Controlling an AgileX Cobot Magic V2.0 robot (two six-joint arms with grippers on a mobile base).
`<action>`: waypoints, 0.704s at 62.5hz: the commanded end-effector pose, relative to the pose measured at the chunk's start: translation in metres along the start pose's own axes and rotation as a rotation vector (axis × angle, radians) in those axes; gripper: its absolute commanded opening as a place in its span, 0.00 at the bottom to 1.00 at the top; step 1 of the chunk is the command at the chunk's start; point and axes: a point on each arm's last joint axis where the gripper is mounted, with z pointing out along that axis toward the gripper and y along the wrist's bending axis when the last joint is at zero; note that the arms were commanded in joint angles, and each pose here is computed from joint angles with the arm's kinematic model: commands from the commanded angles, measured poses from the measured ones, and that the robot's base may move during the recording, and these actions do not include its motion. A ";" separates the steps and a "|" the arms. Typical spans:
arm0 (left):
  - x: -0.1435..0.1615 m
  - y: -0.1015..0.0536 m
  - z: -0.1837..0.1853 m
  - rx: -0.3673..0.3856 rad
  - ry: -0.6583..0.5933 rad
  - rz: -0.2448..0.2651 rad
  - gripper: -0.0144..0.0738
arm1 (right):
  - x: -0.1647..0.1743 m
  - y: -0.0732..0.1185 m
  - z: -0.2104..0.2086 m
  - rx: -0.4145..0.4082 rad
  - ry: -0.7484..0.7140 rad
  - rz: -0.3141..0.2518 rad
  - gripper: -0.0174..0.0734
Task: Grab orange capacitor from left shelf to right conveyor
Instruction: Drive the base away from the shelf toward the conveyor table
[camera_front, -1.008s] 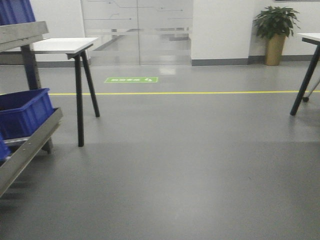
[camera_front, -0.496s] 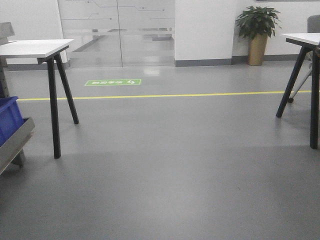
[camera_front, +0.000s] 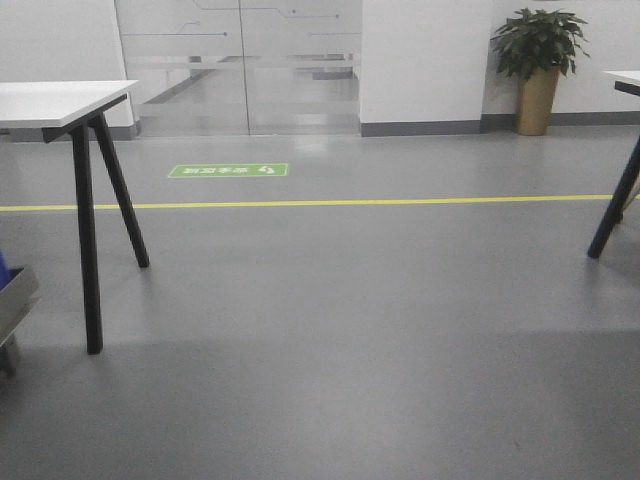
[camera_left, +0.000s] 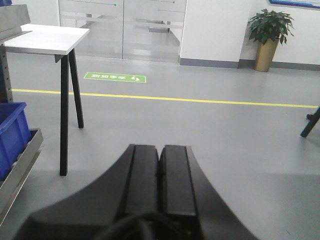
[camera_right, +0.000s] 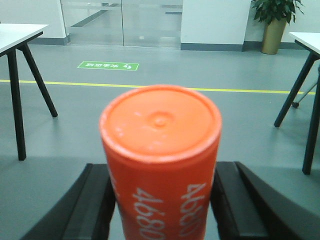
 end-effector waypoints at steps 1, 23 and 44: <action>-0.011 -0.001 -0.002 0.012 -0.110 0.000 0.04 | -0.016 0.001 -0.002 -0.009 -0.104 -0.008 0.39; -0.011 -0.001 -0.002 0.012 -0.110 0.000 0.04 | -0.016 0.001 -0.002 -0.008 -0.100 -0.008 0.39; -0.011 -0.001 -0.002 0.012 -0.110 0.000 0.04 | -0.016 0.001 -0.002 -0.008 -0.099 -0.008 0.39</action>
